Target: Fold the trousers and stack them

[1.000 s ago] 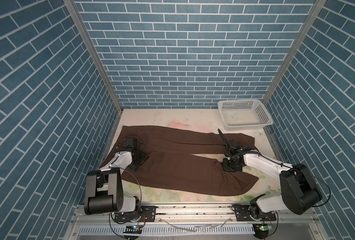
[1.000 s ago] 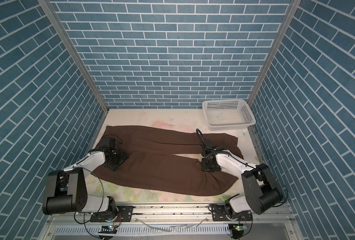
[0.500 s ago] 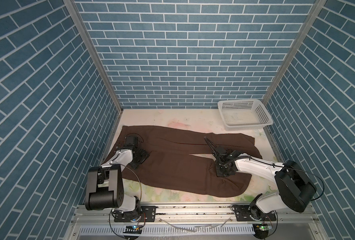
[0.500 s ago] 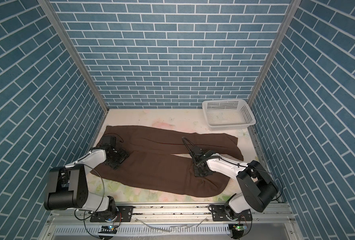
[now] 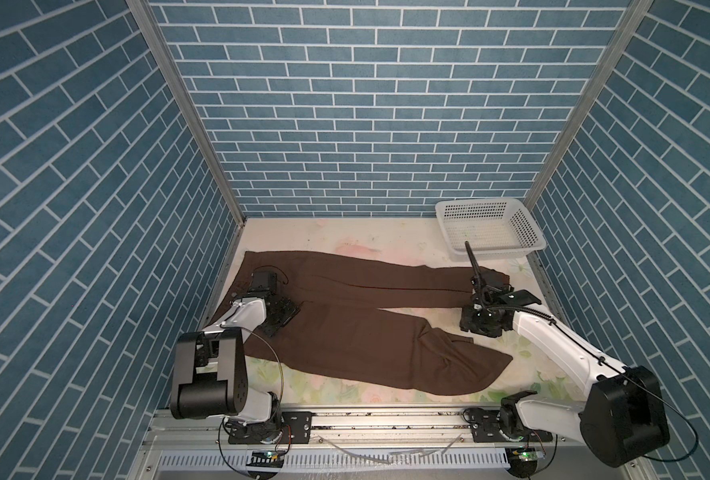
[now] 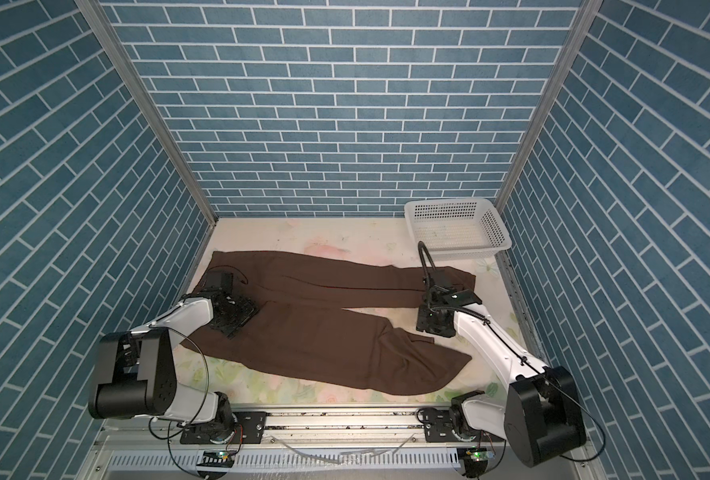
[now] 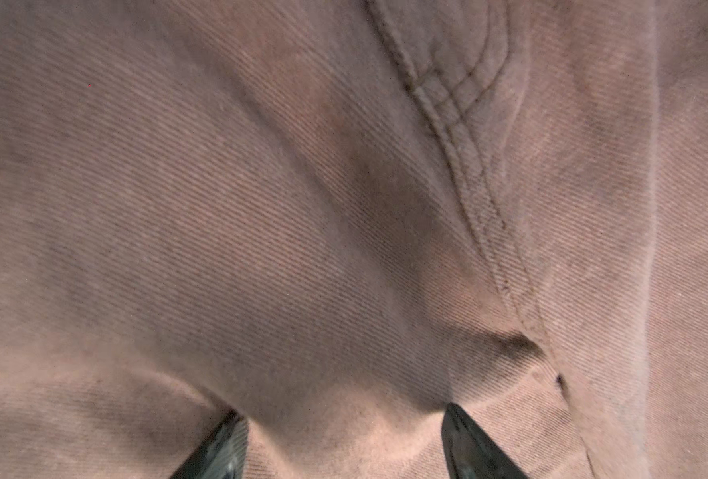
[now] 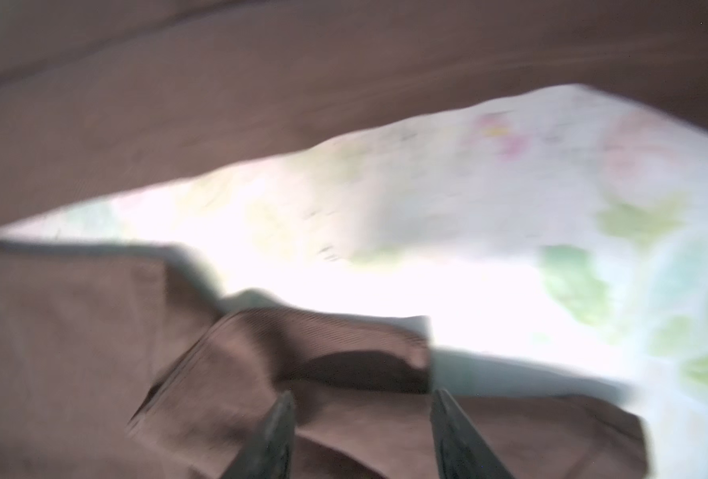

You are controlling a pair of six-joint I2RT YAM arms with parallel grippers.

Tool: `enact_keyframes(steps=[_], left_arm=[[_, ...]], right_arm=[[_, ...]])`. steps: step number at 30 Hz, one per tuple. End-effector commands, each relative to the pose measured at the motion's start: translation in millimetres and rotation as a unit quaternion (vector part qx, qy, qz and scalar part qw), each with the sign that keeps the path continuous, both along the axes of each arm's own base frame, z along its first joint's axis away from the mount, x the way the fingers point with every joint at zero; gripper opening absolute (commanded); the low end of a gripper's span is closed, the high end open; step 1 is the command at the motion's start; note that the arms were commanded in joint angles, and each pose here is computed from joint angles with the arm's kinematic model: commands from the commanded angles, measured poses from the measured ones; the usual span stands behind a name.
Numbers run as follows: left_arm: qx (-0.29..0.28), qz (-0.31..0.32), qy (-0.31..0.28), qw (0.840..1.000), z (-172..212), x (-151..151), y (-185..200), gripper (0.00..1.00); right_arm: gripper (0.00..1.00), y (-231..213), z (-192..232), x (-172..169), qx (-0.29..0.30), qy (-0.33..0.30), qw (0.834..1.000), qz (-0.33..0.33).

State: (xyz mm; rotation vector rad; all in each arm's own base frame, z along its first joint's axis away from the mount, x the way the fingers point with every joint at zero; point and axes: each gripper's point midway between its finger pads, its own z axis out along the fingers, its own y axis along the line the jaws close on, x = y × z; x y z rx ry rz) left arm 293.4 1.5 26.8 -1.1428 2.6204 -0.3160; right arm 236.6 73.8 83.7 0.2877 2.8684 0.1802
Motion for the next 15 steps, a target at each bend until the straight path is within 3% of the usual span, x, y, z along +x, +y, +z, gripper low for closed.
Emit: enact_keyframes(steps=[1, 6, 9, 12, 15], left_arm=[[-0.010, -0.014, 0.027, 0.999, -6.2, -12.6, -7.7, 0.75], [-0.008, -0.015, 0.028, 0.999, -3.3, -15.2, -7.7, 0.75], [-0.004, -0.013, 0.028, 1.000, -3.3, -19.2, -6.3, 0.75], [-0.003, -0.011, 0.030, 0.999, -5.6, -23.5, -6.0, 0.75], [-0.006, -0.009, 0.035, 0.999, -12.4, -31.0, -7.2, 0.75]], right_arm=[[0.53, -9.0, -20.7, -25.9, 0.023, 0.081, 0.996, -0.019], [0.50, 8.6, -46.9, -34.4, 0.086, 0.134, 0.987, -0.020], [0.59, 17.4, -57.1, -36.9, 0.111, 0.145, 0.983, -0.020], [0.59, 27.7, -64.9, -39.2, 0.143, 0.152, 0.978, -0.021], [0.48, 41.0, -70.3, -41.3, 0.185, 0.158, 0.970, -0.023]])
